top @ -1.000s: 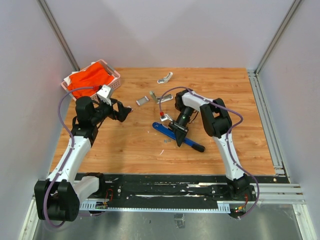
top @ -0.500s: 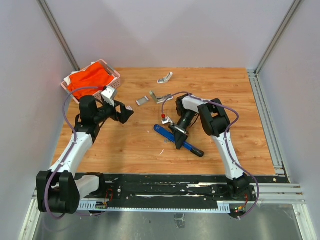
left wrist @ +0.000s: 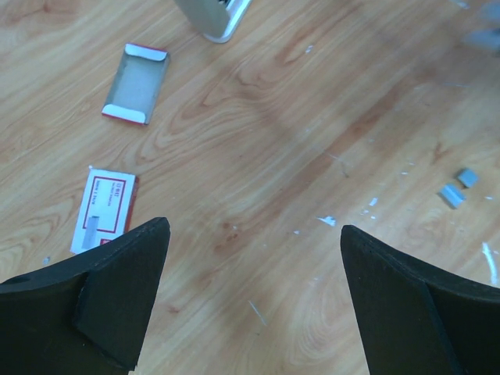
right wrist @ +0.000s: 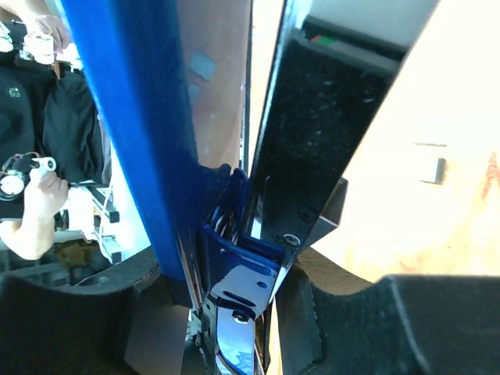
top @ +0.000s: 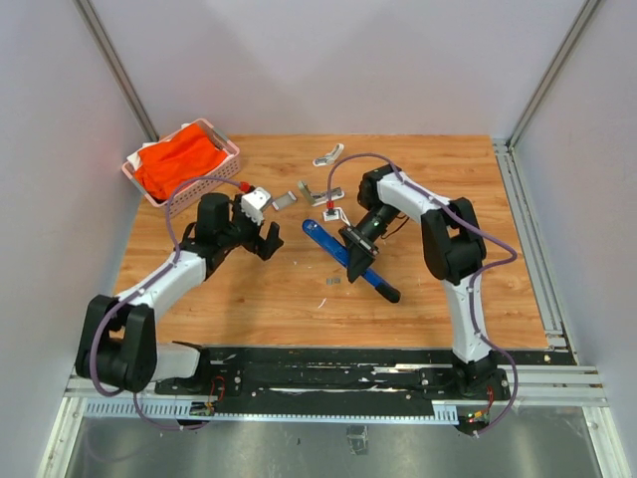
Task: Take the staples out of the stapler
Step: Unload the staple at the center of the board.
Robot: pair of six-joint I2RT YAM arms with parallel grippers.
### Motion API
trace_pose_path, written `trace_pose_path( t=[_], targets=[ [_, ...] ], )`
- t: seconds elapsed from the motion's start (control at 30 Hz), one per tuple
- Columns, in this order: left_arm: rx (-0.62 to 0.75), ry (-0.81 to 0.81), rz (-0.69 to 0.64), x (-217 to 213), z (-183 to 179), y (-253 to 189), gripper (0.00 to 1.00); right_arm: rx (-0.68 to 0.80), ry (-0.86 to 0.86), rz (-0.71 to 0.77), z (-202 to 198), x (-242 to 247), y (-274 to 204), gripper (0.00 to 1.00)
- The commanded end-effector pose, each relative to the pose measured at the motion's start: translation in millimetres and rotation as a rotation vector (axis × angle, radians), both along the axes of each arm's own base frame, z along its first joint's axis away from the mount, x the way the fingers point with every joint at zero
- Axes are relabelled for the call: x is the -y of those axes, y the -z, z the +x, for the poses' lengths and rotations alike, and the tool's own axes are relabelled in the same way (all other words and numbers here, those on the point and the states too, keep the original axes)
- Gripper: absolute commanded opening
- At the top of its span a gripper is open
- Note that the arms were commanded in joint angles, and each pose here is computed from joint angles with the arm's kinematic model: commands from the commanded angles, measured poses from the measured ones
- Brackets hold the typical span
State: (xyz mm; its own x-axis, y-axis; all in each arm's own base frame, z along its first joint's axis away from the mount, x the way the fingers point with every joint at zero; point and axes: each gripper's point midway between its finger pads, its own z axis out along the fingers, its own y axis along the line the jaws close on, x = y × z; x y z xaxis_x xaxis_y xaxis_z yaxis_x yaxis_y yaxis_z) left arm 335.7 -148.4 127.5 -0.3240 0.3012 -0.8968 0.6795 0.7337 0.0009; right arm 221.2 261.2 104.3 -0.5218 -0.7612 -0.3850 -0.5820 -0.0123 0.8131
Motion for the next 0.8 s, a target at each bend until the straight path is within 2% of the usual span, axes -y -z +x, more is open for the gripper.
trace_pose_path(
  t=[0.0,0.2,0.33,0.63,0.77],
  targets=[
    [0.035,-0.067,0.074,-3.1,31.3,-3.2,0.94,0.01,0.017,0.13,-13.0,-4.7,-32.3,0.0],
    [-0.007,-0.02,0.047,23.8,33.4,0.8,0.9,0.081,-0.05,0.196,-36.4,-6.1,-48.6,0.0],
    [-0.003,0.031,0.073,42.5,22.2,1.7,0.89,0.067,-0.098,0.191,-53.7,-8.4,-45.1,0.0],
    [-0.018,0.124,0.116,63.4,0.4,7.1,0.89,-0.098,-0.051,0.003,-34.4,-7.0,-0.3,0.0],
    [-0.015,0.117,0.13,60.3,-0.4,9.0,0.9,-0.113,-0.015,-0.008,-28.2,-3.2,-2.4,0.0]
  ],
)
